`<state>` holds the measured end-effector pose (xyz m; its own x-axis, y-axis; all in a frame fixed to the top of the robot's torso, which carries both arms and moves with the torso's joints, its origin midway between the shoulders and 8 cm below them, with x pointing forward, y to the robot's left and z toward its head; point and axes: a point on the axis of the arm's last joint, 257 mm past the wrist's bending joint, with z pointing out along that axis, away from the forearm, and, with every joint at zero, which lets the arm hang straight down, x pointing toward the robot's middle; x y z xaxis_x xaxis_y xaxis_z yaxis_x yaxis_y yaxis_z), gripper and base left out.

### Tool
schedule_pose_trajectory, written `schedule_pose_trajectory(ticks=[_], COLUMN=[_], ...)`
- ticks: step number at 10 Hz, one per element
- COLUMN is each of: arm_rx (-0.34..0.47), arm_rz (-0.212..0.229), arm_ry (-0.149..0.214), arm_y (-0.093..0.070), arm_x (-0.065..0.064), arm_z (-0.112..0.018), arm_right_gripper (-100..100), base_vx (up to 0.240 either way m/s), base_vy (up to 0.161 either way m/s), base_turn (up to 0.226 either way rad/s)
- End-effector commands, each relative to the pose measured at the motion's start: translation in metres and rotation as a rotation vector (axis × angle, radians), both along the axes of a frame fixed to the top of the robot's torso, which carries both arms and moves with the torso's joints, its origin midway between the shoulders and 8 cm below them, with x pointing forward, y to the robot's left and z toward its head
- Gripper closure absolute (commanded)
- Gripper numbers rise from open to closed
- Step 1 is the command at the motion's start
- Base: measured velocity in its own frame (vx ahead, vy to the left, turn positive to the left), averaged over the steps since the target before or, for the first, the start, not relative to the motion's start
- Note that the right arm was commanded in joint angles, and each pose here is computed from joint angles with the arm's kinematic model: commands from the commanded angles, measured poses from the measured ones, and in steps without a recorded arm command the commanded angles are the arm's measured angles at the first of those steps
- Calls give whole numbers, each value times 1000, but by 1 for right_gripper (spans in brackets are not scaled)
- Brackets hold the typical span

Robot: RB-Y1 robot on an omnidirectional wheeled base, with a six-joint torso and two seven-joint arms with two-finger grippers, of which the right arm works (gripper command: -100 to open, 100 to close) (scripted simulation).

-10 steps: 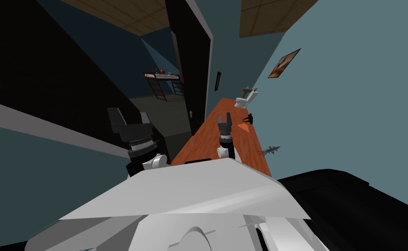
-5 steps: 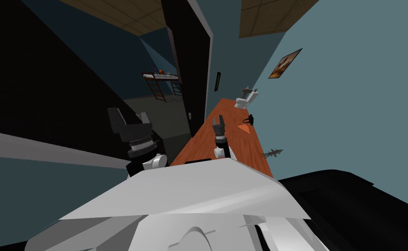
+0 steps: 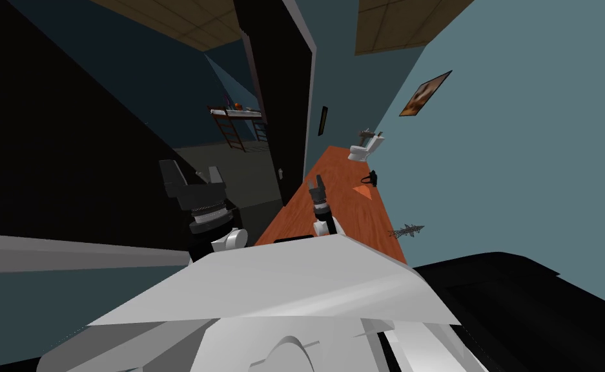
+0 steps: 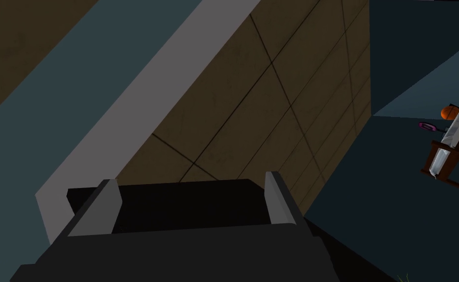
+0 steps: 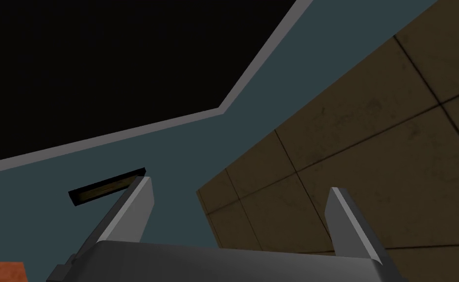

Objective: Push the door open

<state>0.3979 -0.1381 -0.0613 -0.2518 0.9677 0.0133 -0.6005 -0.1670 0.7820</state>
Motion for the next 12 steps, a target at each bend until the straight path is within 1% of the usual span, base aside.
schedule_pose_trajectory(ticks=[1,6,10,11,12], arm_rx=[-1,-10,-23,-30,-35], arm_rz=[26,103,165,196,212], arm_ry=[18,73,118,140,152], arm_y=[12,44,71,85,91], arm_x=[3,7,7,6,5], arm_z=[-10,-39,-63,-75,-81], arm_right_gripper=[-100,-100,-100,-100,-100], base_vx=[94,100,101,148,147], base_vy=[-11,-27,-18,-13,-40], base_turn=[-8,-6,-6,-10,-10])
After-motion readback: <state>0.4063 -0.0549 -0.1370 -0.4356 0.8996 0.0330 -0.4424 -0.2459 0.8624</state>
